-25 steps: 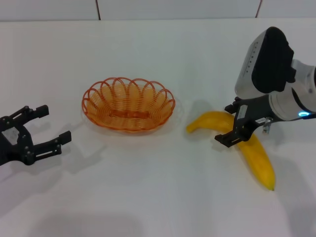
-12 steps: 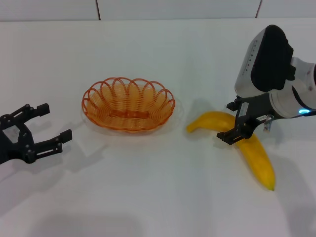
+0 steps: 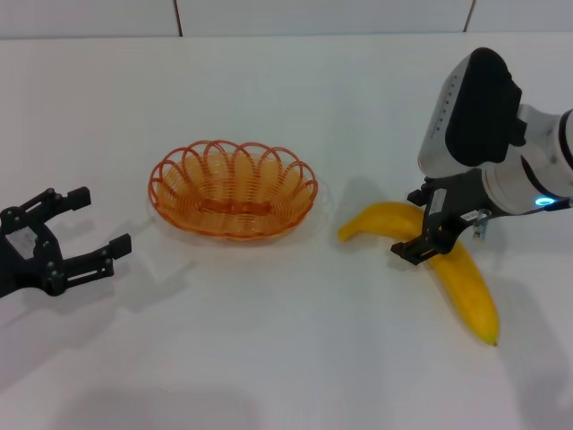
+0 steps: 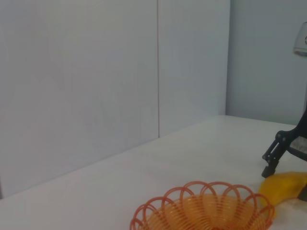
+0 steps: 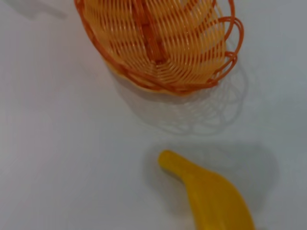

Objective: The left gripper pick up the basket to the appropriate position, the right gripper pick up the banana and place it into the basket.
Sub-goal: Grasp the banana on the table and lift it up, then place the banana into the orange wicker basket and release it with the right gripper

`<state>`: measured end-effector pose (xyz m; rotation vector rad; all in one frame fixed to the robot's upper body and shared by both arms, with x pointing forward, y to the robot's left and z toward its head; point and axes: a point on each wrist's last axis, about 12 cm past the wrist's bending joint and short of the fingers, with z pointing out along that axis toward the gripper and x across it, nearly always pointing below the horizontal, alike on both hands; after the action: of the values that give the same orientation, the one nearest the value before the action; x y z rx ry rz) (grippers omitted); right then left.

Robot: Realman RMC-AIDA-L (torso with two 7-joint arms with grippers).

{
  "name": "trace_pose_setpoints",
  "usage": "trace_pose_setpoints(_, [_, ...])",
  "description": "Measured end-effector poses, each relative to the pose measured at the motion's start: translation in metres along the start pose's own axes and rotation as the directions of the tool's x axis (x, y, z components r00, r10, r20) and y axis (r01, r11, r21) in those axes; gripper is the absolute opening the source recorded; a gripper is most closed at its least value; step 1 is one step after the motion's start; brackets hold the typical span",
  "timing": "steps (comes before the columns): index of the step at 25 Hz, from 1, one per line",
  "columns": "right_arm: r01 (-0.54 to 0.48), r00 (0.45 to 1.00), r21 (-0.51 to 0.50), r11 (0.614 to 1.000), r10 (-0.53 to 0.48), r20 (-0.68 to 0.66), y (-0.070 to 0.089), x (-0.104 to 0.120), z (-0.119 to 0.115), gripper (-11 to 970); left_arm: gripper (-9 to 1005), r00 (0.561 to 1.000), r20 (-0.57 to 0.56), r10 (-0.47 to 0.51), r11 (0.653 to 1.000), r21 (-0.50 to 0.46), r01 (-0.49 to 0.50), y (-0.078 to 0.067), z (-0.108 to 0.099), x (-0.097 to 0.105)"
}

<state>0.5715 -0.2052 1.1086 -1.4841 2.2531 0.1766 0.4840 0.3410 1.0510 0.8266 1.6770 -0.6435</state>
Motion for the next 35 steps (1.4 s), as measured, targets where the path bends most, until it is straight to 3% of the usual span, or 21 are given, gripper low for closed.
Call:
trace_pose_setpoints(9, [-0.030,1.000,0.007,1.000,0.030,0.008,-0.002,-0.003,-0.001,797,920,1.000,0.000,0.001,1.000,0.000,-0.001,0.000,0.000,0.000])
trace_pose_setpoints(14, [-0.026,0.999,0.017,1.000,0.026,0.020,-0.003,-0.005,-0.003,571,920,1.000,0.000,0.001,1.000,0.001,-0.001,0.000,0.000,0.000])
trace_pose_setpoints(22, [-0.016,0.995,0.089,0.996,0.006,0.104,-0.004,-0.010,-0.023,490,920,1.000,0.000,0.001,1.000,-0.001,-0.001,0.000,0.000,0.000])
trace_pose_setpoints(29, [0.072,0.939,0.097,0.993,-0.101,0.329,0.003,-0.042,-0.039,490,920,1.000,0.021,0.007,0.998,-0.055,-0.006,0.003,-0.007,0.001])
trace_pose_setpoints(35, [0.170,0.907,0.072,0.983,-0.185,0.379,0.008,-0.078,-0.035,489,920,1.000,0.023,0.010,0.999,-0.048,-0.009,0.004,-0.004,0.000])
